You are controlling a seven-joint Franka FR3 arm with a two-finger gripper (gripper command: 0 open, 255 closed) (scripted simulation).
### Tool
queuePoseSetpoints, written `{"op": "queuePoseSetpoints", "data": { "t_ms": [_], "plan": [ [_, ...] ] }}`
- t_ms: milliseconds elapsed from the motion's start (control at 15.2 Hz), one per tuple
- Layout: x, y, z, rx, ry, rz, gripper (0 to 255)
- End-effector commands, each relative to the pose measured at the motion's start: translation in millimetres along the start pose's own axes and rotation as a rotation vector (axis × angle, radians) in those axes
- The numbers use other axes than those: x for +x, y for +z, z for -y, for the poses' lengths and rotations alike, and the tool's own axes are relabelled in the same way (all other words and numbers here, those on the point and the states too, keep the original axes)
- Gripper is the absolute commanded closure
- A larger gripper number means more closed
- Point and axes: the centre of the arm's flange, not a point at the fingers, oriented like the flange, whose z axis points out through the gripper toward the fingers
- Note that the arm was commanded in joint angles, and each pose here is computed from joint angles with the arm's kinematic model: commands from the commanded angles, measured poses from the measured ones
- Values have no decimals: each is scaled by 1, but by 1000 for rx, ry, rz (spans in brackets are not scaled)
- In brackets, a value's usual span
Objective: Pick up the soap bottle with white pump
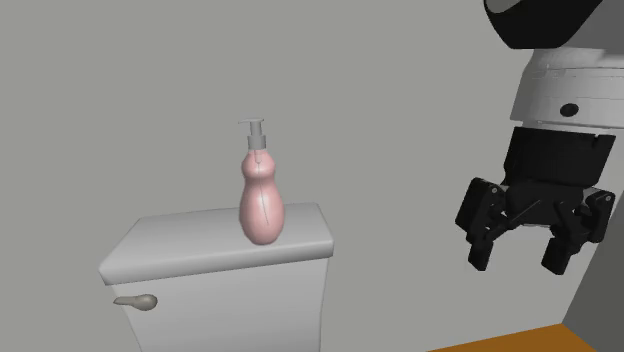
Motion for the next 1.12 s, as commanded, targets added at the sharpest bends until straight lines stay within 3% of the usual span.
{"op": "queuePoseSetpoints", "data": {
  "t_ms": [0, 1056],
  "plan": [
    [0, 0, 0, 0, 0, 0, 0],
    [98, 2, 163, -10, -55, -235, 0]
  ]
}}
